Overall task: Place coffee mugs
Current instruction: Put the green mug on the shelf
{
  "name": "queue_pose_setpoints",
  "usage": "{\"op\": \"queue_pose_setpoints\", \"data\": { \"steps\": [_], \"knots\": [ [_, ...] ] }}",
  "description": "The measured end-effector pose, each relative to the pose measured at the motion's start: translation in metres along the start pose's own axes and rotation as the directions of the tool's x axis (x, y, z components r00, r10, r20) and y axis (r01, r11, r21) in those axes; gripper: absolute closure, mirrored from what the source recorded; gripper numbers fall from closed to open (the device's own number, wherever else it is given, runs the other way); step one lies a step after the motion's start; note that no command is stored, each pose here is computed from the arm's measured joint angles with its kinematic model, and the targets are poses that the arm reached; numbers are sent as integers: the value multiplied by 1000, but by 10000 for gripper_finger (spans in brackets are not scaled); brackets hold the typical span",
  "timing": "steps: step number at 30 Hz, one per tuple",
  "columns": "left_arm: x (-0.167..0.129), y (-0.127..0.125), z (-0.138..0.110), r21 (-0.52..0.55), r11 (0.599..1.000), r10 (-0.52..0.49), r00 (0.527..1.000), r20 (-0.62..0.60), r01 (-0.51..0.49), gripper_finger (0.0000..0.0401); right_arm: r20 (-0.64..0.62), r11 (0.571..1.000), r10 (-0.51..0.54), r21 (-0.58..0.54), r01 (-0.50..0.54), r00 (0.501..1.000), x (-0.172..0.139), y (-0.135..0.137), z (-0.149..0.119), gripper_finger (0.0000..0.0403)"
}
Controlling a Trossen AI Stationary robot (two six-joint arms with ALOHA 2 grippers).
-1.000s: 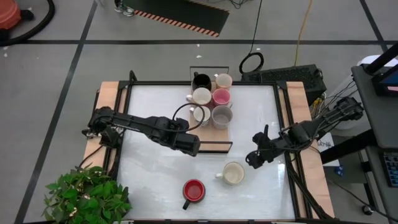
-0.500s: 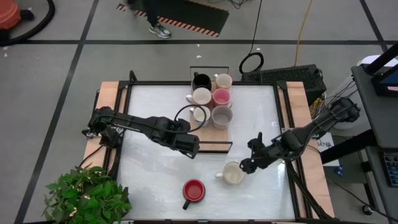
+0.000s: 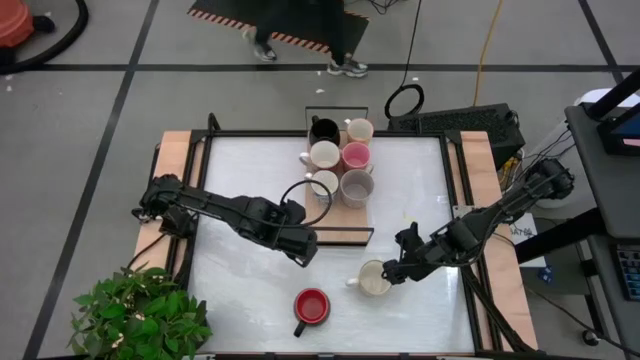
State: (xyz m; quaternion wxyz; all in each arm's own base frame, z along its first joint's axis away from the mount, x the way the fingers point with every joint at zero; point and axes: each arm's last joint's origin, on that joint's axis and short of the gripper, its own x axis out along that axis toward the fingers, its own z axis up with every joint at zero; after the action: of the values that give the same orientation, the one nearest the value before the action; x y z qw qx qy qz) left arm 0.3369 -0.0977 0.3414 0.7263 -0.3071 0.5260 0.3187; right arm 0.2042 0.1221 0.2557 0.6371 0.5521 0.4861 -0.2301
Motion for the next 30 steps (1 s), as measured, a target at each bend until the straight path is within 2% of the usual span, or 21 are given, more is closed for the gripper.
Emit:
{"op": "queue_pose_setpoints", "data": {
  "steps": [4,12,17,22,30],
  "knots": [
    [0,0,0,10,1000,1,1000,0,-1,283,28,1000,-20,9,19,999,7,1,0,106],
    [0,0,1,-8,1000,1,1000,1,-1,283,13,990,-134,-42,134,991,29,-1,-1,108],
    [0,0,0,-10,1000,0,1000,1,0,283,26,977,-193,-93,194,981,38,-3,1,136],
    [0,0,0,-10,1000,0,1000,1,0,283,31,966,-211,-146,214,977,42,-3,4,209],
    [0,0,0,-29,1000,0,1000,1,0,283,32,948,-221,-229,222,975,40,-5,5,379]
  ]
}}
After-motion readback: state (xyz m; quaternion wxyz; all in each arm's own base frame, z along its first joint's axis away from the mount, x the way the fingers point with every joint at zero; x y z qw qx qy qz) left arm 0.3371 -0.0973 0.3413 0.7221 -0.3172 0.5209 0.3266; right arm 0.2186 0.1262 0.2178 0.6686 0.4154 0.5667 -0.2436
